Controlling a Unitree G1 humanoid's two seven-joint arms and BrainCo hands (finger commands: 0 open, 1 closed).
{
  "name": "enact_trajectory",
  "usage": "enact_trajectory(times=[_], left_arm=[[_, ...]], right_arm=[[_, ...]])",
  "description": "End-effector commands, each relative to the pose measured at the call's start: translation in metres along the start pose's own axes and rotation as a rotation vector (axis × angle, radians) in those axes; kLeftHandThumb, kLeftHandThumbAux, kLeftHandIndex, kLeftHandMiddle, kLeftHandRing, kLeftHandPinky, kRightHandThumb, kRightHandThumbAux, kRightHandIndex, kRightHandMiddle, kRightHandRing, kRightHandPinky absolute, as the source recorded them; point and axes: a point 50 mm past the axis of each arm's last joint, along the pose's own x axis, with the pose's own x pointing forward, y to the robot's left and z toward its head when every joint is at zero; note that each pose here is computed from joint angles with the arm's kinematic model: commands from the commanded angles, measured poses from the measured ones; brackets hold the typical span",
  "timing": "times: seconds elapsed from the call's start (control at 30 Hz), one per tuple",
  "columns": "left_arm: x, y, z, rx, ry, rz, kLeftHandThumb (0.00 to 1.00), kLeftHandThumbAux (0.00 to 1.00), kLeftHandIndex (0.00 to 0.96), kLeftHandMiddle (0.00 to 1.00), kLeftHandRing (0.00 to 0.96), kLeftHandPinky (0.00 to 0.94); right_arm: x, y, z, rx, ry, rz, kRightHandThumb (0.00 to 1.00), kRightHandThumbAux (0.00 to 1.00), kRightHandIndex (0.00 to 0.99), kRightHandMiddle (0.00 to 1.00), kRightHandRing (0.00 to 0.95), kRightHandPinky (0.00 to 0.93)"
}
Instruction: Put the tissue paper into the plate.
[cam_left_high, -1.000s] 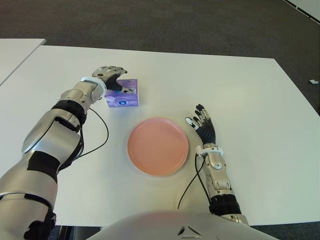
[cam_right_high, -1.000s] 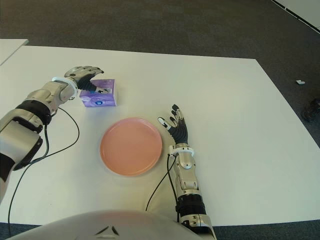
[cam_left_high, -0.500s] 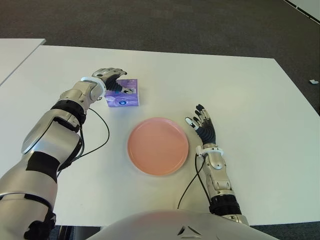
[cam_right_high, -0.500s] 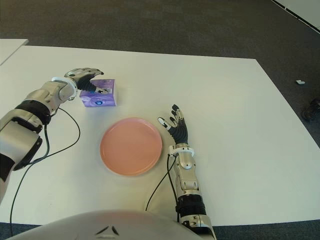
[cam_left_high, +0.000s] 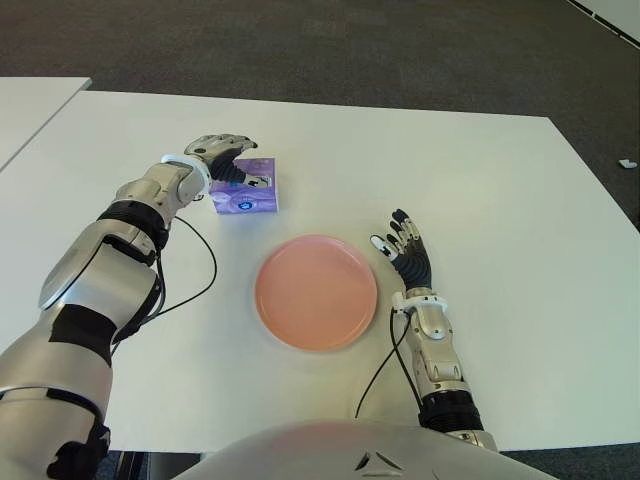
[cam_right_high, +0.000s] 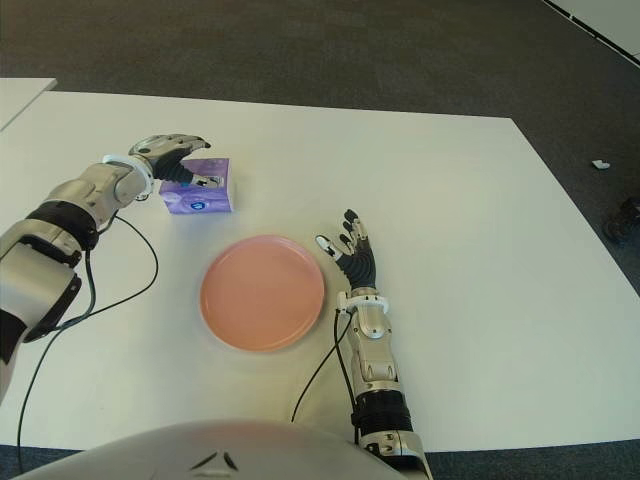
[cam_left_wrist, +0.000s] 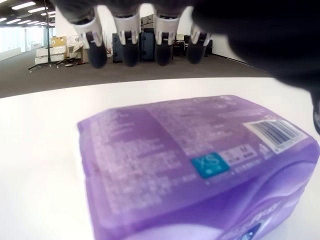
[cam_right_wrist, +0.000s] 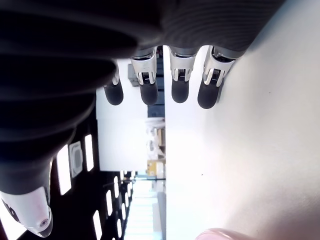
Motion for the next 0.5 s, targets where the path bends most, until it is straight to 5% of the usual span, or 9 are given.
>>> enact_trajectory(times=[0.03, 0.5], left_arm=[[-0.004, -0.012, -0.004, 0.030, 0.009, -0.030, 0.124, 0.262, 0.000, 0.000, 0.000, 0.000], [-0.001, -0.033, 0.003, 0.143, 0.047, -0.096, 0.118, 0.262, 0.000, 0.000, 0.000, 0.000]], right_arm=[[-0.013, -0.002, -0.026, 0.010, 0.149, -0.010, 0.024, 0.653, 0.000, 0.000, 0.000, 0.035], [-0.013, -0.002, -0.025, 0.007, 0.145, -0.012, 0.024, 0.644, 0.000, 0.000, 0.000, 0.033]])
